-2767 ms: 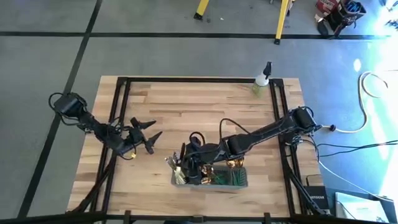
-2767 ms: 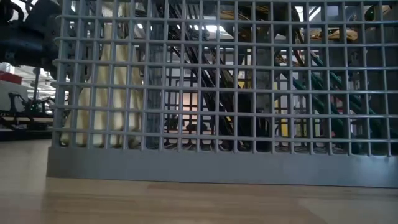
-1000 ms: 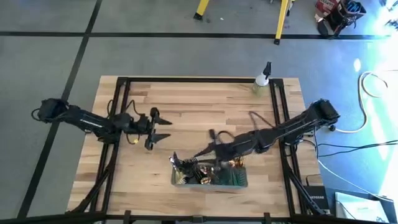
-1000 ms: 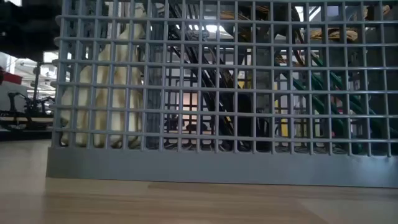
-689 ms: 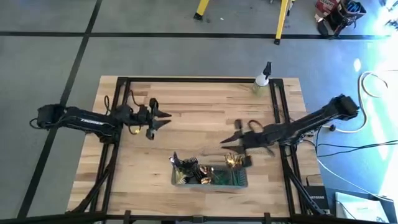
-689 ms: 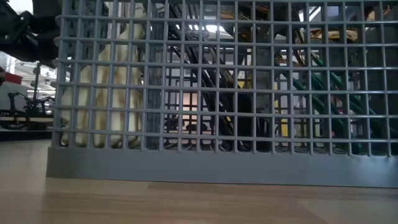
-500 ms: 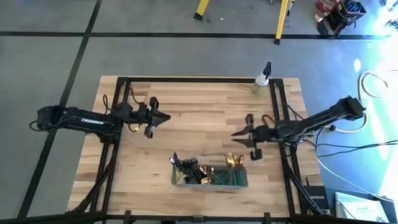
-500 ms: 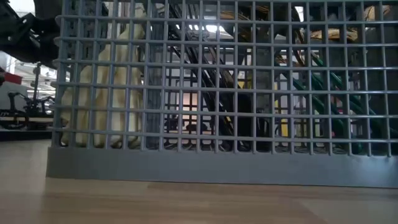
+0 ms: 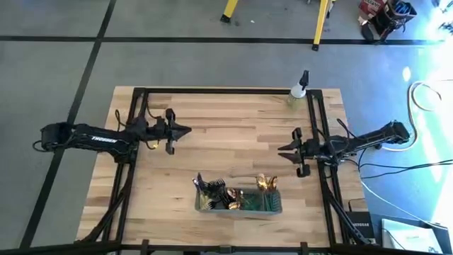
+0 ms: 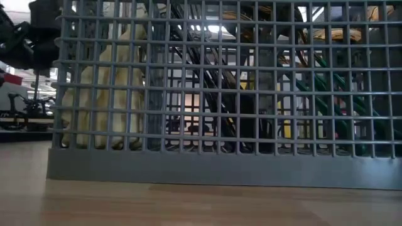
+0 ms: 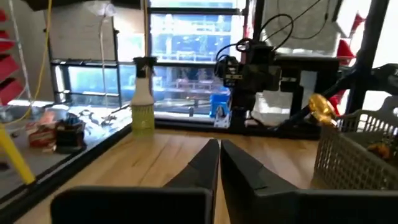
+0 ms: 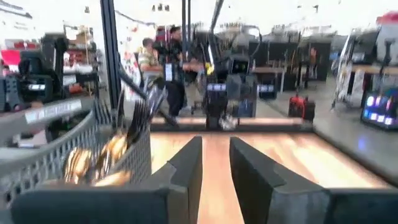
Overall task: Sort silverware
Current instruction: Return to Home Position
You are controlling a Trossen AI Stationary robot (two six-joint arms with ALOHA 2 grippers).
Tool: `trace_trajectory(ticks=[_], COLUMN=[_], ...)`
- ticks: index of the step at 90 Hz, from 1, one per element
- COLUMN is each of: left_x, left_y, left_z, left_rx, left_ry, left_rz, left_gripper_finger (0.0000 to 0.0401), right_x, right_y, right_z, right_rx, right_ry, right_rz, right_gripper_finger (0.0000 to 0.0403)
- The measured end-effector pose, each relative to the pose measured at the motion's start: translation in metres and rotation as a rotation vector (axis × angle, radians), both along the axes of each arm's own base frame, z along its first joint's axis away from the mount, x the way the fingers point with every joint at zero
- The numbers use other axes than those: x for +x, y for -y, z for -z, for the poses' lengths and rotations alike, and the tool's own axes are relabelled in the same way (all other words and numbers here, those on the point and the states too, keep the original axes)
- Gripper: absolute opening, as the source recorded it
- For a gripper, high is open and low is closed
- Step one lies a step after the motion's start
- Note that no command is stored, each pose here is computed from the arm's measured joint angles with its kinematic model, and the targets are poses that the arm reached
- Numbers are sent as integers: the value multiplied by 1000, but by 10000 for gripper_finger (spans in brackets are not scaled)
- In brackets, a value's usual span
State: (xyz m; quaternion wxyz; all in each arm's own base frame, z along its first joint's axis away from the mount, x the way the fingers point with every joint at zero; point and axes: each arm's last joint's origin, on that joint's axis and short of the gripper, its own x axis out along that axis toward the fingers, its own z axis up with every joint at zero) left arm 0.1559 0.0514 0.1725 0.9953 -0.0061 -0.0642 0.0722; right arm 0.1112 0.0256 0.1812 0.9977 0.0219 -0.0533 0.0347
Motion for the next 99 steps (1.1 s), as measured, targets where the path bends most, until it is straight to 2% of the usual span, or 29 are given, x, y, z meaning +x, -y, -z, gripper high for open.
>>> trace_trajectory(ticks=[9, 26, 40, 49, 61, 73, 99], left_x=[-8, -12, -13, -14, -14, -14, -15], left_y=[2, 6, 5, 5, 4, 4, 4], left_z=[6, 0, 9, 11, 11, 15, 31], left_rx=[-14, 61, 62, 53, -48, -127, -235], left_ry=[-3, 19, -80, -98, -95, -123, -278], left_rz=[-9, 76, 123, 161, 141, 132, 123], left_gripper_finger=[0, 0, 0, 0, 0, 0, 0], right_x=[-4, -10, -12, -13, -12, -11, -12], right_y=[1, 7, 9, 10, 13, 13, 13], right_z=[1, 9, 15, 16, 17, 18, 18], right_rx=[-2, -30, -2, -4, -39, 70, 75], right_ry=[-6, -78, -131, -148, -153, -173, -172], right_rz=[-2, 18, -89, -118, -99, -89, -89], right_gripper_finger=[65, 61, 29, 6, 9, 9, 10])
